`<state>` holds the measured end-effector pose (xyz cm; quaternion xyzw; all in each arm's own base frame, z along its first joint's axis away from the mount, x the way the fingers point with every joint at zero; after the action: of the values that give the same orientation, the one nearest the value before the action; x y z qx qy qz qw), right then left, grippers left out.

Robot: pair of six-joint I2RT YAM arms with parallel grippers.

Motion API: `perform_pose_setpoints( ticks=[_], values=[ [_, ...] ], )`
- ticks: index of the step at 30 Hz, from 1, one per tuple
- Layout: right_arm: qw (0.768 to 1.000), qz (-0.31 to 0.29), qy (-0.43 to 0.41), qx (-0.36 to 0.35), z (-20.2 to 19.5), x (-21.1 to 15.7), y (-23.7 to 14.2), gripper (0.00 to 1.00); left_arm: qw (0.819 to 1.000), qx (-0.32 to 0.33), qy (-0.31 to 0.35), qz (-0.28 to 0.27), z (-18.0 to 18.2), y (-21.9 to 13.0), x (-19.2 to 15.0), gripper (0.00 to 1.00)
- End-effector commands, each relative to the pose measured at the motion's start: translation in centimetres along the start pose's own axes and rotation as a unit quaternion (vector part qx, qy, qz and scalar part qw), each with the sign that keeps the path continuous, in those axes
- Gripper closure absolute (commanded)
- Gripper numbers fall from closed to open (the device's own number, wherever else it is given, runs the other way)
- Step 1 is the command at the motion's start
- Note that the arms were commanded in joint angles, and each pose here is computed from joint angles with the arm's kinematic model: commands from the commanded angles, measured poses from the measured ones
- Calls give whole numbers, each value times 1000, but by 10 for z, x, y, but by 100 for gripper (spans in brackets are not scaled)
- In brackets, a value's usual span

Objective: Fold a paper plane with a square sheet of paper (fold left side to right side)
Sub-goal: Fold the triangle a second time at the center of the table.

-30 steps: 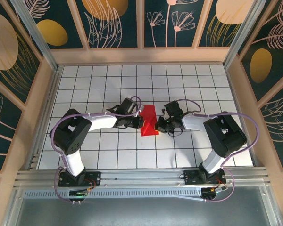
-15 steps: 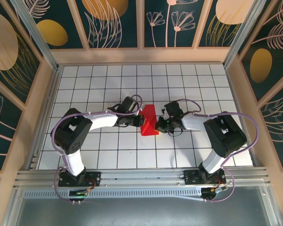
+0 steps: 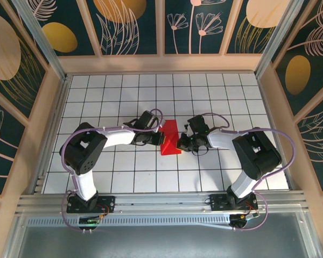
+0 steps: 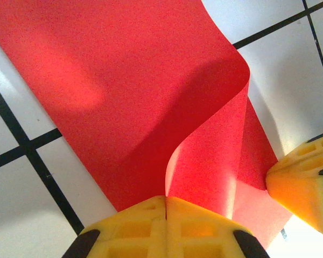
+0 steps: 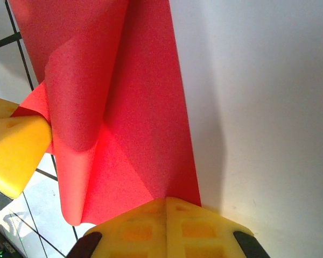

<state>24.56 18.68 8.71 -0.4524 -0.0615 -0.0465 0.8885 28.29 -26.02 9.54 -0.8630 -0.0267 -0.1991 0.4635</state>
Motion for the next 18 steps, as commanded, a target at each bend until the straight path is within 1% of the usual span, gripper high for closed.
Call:
perform_pose_setpoints(
  ticks=[1, 18],
  values=[
    [998, 32, 18, -59, -18, -13, 8, 100, 1000, 6, 7, -4, 1, 2, 6, 100],
    [998, 33, 18, -58, -17, -12, 9, 100, 1000, 3, 9, -8, 1, 4, 7, 100]
  ],
)
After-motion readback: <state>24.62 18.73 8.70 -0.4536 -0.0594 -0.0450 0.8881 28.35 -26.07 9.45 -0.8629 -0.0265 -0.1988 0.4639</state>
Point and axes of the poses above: each hand's point on the last joint's axis, 136 mm out from that joint toward the fingers, its own y axis out along the fingers, its own z axis along the line the jaws close on, x = y × z, the point moved 9 cm from there along -y, back along the fingers, and after that the axes turned 6 degrees about -y, right-handed, at the moved point
